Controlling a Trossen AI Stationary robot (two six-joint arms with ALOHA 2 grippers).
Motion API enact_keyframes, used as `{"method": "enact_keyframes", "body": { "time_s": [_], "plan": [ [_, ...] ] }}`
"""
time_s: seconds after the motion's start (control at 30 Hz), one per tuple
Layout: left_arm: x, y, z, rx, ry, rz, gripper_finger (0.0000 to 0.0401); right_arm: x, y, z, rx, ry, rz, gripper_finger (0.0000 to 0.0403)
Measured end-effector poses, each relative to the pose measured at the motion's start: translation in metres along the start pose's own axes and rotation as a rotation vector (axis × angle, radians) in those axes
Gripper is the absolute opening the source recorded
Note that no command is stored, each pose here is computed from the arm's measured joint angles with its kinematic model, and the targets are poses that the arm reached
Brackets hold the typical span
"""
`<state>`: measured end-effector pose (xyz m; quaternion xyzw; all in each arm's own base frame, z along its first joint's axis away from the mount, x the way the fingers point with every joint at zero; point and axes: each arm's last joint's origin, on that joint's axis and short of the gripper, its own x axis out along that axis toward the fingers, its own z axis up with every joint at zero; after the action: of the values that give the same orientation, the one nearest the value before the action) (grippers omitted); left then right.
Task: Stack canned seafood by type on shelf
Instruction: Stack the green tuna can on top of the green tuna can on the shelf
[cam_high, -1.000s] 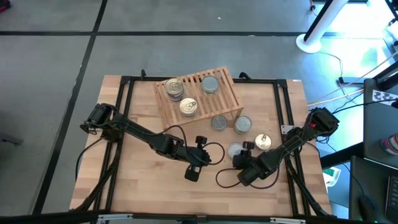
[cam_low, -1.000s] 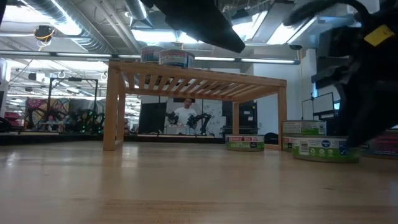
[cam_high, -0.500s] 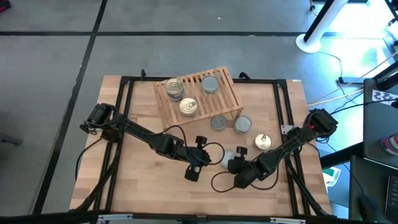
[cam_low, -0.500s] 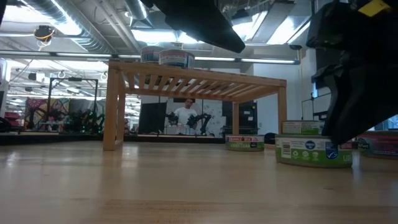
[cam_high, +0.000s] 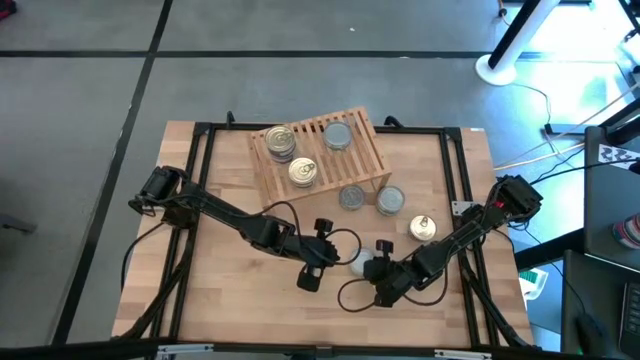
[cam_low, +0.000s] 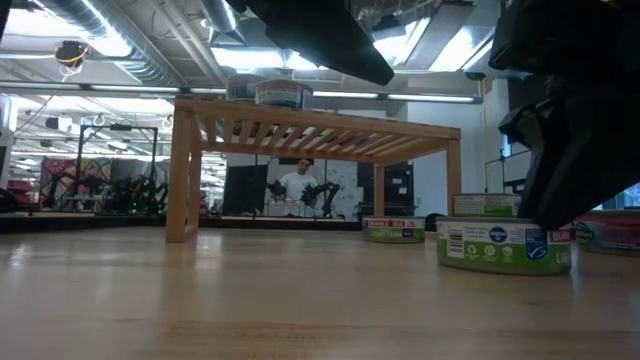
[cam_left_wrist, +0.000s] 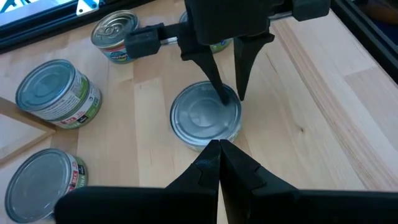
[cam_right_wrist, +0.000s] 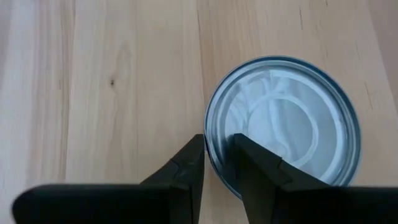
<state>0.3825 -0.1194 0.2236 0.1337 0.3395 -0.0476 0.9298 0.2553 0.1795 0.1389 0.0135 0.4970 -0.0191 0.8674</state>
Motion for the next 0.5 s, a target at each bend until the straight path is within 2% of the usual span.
{"method": "enact_keyframes", "body": {
  "time_s": [0.1,0.23,0.37,0.5],
  "plan": [
    [-0.0006,-0.0028,0.0002,0.025,-0.002,-0.012,0.0003,0.0002,0.0016,0.0019,0.007,-0.017,0.018,0.0085],
    [-0.001,-0.0062,0.0005,0.103,-0.013,-0.094,0.0014,0.0003,0.0024,0.0027,-0.013,-0.024,0.029,0.0085],
    [-0.0012,-0.0072,0.0006,0.149,-0.019,-0.121,0.0045,0.0003,0.0023,0.0027,-0.014,-0.027,0.026,0.0079],
    [0.0063,-0.01,-0.0016,0.178,-0.022,-0.121,0.0084,0.0005,0.0034,0.0042,-0.007,-0.042,0.037,0.0047]
  ]
}}
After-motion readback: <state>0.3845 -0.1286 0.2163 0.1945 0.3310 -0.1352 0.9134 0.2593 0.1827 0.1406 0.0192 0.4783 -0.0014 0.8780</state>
